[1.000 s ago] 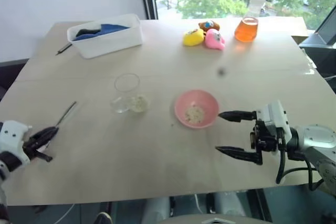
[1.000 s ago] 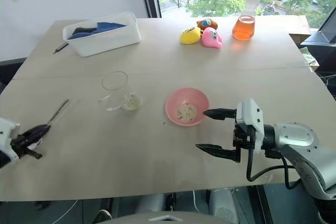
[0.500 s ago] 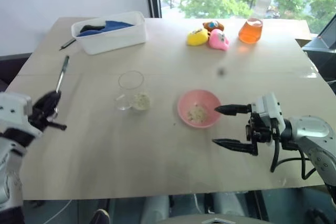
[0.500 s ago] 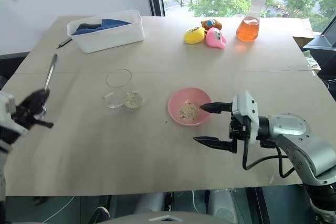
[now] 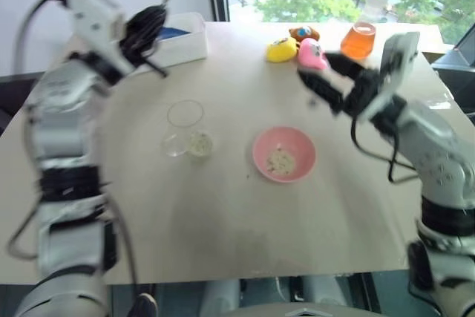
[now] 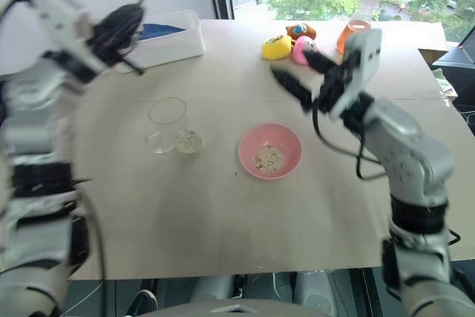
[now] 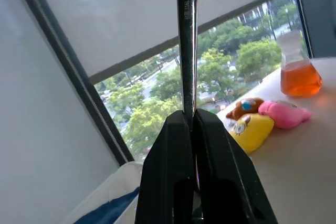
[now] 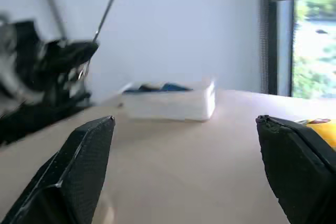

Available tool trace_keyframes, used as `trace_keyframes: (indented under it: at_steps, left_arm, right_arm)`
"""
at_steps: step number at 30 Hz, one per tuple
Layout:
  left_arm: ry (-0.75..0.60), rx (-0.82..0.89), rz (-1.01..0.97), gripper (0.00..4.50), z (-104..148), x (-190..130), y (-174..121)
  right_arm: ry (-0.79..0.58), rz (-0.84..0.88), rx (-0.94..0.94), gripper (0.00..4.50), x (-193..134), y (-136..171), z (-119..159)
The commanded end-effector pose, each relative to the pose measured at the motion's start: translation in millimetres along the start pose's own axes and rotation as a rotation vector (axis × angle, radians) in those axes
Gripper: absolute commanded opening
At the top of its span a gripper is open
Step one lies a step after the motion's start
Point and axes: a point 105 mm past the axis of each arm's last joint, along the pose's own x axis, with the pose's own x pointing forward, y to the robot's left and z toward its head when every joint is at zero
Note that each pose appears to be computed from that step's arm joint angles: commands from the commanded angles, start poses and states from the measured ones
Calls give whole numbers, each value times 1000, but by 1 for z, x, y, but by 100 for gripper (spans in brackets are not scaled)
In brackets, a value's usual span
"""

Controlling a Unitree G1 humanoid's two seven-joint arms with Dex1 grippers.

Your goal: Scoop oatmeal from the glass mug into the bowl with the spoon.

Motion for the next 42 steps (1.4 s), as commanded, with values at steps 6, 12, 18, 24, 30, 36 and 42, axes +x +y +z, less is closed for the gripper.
trace_keyframes:
  at_steps: [6, 12, 18, 24, 30, 36, 42]
  left_arm:
    - [-109, 76, -247, 3, 15, 46, -76]
    - [-137, 114, -278, 3, 22, 45, -83]
    - [-127, 119, -297, 3, 21, 41, -88]
    - [-122, 113, -298, 0, 21, 39, -89]
    - [-119, 120, -299, 0, 21, 38, -90]
    - [-115, 120, -293, 0, 19, 37, -87]
    - [-131, 130, -250, 0, 23, 40, -81]
  right_arm:
    - [-81, -124, 153, 447, 37, -6, 37]
    - [-111, -104, 242, 447, 45, 0, 42]
    - [-155, -36, 294, 447, 50, 12, 55]
    - [-140, 0, 310, 393, 51, 18, 53]
    - [-134, 5, 313, 122, 51, 21, 51]
    - [-137, 3, 310, 14, 51, 20, 52]
    - [-134, 8, 303, 14, 51, 21, 52]
